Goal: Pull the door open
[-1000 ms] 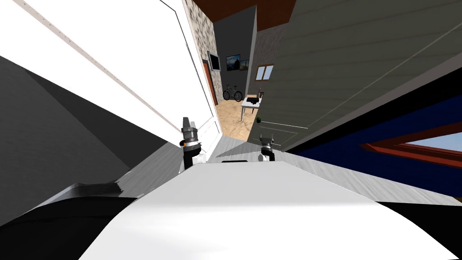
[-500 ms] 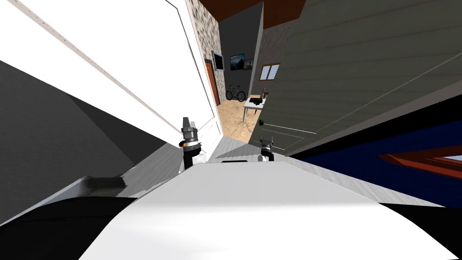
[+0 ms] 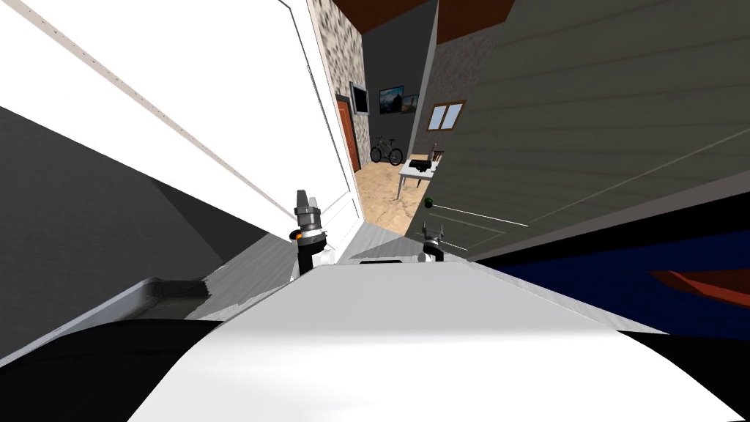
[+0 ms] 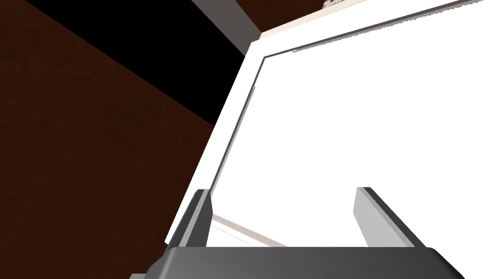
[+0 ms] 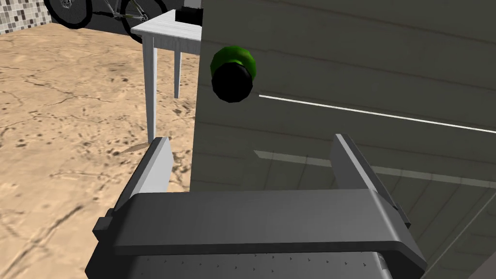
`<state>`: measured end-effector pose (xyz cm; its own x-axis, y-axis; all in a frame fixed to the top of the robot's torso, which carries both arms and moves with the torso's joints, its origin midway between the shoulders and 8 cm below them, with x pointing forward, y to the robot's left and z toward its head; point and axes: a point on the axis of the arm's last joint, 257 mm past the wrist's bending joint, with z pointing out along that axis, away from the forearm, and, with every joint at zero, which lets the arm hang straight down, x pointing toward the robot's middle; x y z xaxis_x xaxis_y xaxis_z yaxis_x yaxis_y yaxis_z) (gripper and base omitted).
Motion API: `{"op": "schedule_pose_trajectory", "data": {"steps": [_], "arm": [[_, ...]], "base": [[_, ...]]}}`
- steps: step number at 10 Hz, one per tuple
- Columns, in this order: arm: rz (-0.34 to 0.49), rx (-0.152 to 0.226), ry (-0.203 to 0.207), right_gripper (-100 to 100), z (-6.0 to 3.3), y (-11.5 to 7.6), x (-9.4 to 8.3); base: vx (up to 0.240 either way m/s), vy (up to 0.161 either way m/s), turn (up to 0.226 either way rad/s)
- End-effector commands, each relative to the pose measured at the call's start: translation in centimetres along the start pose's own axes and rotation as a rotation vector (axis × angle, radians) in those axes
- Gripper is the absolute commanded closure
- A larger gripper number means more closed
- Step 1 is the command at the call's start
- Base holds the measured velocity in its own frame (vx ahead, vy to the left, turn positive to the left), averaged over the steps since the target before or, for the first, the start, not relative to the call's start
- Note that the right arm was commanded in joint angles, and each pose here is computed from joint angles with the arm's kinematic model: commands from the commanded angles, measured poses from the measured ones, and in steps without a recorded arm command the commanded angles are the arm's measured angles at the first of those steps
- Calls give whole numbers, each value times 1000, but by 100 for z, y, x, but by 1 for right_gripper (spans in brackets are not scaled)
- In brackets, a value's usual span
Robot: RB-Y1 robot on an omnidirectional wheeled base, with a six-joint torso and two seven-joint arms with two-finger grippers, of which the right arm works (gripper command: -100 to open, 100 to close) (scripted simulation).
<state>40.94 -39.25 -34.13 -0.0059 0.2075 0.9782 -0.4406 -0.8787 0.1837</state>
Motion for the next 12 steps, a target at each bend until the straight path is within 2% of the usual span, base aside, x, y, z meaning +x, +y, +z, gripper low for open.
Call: {"op": "schedule_pose_trajectory", "data": {"steps": [1,7,9,12], "arm": [[29,-11,-17,-100,-19,26,-93],[158,-71,-92,-100,-112,150,-469],[160,-72,-94,-100,-112,156,-482],[163,-87,-99,-100,-157,493,-592]], "base": [[85,-38,88],[115,-74,103],[102,-54,57],[166,-6,40]]}}
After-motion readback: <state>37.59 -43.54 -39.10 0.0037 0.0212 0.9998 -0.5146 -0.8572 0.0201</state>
